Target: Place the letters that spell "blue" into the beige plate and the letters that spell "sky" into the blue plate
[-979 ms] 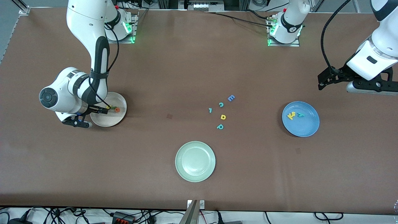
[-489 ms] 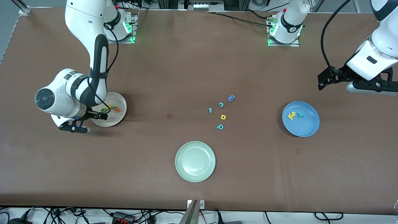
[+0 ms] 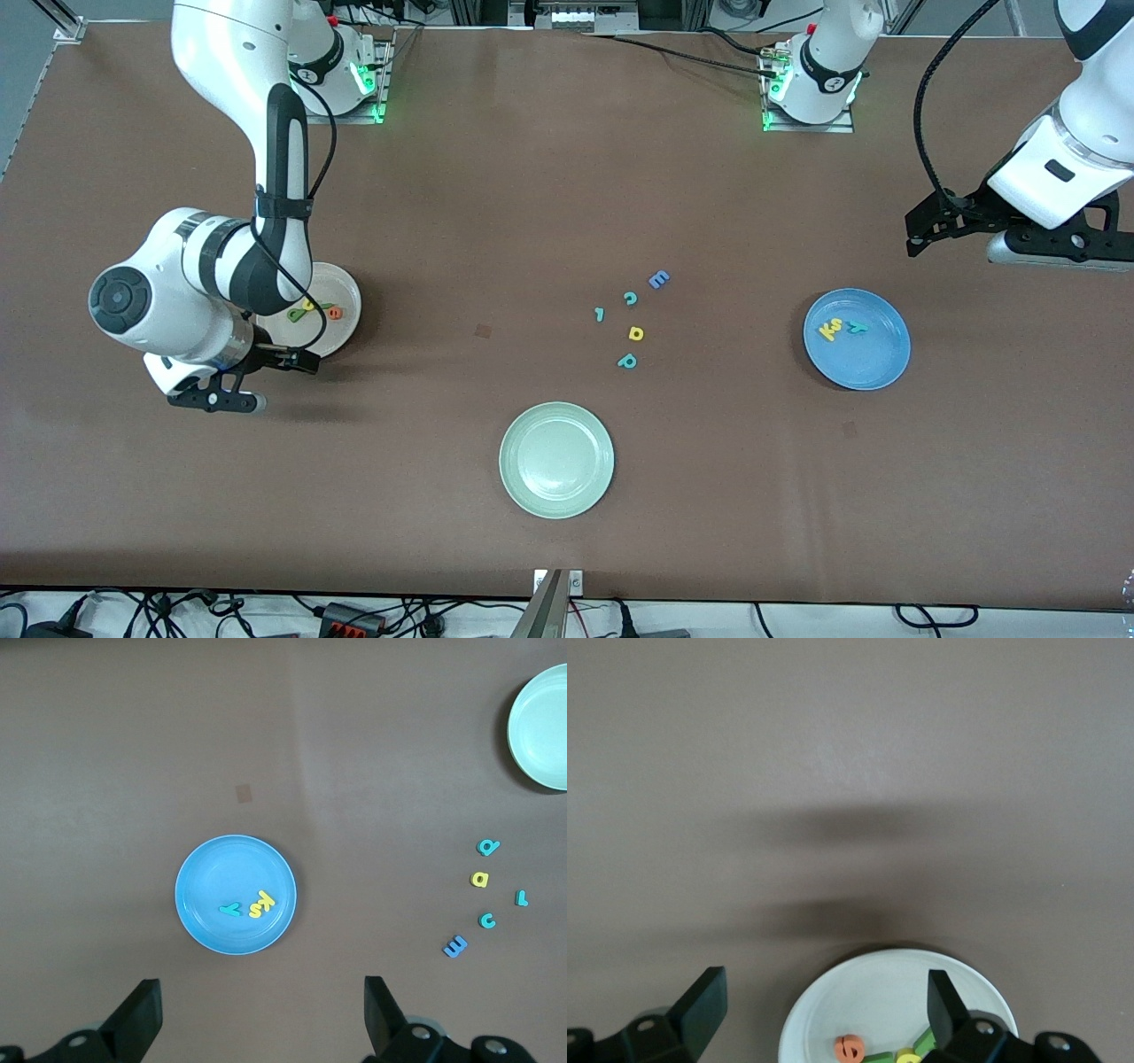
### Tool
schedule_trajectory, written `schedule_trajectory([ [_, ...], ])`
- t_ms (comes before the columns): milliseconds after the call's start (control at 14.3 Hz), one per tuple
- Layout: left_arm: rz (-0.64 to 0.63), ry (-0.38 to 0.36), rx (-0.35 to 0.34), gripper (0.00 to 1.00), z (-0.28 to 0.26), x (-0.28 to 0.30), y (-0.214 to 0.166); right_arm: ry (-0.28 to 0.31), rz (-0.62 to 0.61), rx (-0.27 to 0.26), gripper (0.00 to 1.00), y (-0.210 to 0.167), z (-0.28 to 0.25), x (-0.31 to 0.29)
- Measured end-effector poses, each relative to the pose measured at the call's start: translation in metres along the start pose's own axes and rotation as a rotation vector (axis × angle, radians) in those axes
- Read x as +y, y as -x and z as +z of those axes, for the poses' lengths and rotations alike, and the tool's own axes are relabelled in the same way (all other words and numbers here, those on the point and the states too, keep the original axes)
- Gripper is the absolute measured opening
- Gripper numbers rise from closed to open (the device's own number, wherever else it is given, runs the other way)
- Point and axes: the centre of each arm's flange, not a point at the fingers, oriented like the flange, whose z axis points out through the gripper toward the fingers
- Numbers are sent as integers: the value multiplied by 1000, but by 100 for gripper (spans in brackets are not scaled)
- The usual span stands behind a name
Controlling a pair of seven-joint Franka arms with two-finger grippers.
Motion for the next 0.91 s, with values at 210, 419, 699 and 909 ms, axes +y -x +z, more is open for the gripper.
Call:
schedule_trajectory([
  [210,0,0,0,100,0,0,0,42,-1,1,100,-6,-47,1],
  [419,0,0,0,100,0,0,0,7,-3,6,100,0,-116,19],
  [699,0,0,0,100,0,0,0,-24,8,72,100,13,-189,69],
  [909,0,0,0,100,0,0,0,-8,1,120,100,27,-231,93],
])
